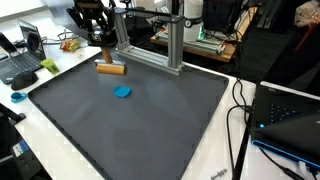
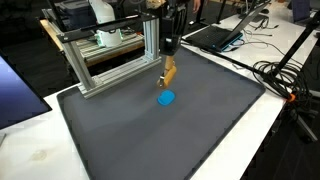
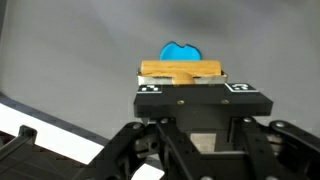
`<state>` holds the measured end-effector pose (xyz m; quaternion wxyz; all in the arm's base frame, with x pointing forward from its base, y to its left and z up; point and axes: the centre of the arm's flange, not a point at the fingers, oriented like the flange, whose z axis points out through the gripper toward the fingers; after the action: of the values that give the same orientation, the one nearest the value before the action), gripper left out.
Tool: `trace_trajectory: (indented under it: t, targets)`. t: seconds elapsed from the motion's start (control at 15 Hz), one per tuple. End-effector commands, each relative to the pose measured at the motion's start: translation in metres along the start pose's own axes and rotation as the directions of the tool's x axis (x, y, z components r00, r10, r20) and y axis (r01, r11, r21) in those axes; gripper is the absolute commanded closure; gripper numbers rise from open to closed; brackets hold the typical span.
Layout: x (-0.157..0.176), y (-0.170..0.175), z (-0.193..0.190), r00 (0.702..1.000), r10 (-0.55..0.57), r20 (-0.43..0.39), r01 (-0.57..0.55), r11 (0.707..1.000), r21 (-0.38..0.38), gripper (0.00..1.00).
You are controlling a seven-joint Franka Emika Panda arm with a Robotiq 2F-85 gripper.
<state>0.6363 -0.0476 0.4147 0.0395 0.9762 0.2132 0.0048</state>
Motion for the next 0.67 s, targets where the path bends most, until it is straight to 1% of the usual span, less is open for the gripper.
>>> trace_trajectory:
  t: [0.0, 0.2, 0.27, 0.6]
  targets:
    - [0.002, -0.001, 0.003, 0.999, 0.041, 0.009, -0.041, 0.999, -0.006, 0.78]
    - [0.003, -0.002, 0.018, 0.996, 0.086, 0.006, -0.086, 0.996, 0.028, 0.78]
    - [0.003, -0.001, 0.023, 0.993, 0.117, 0.005, -0.117, 0.993, 0.022, 0.78]
    - [0.0, 0.004, 0.053, 0.98, 0.194, -0.03, -0.193, 0.98, 0.047, 0.78]
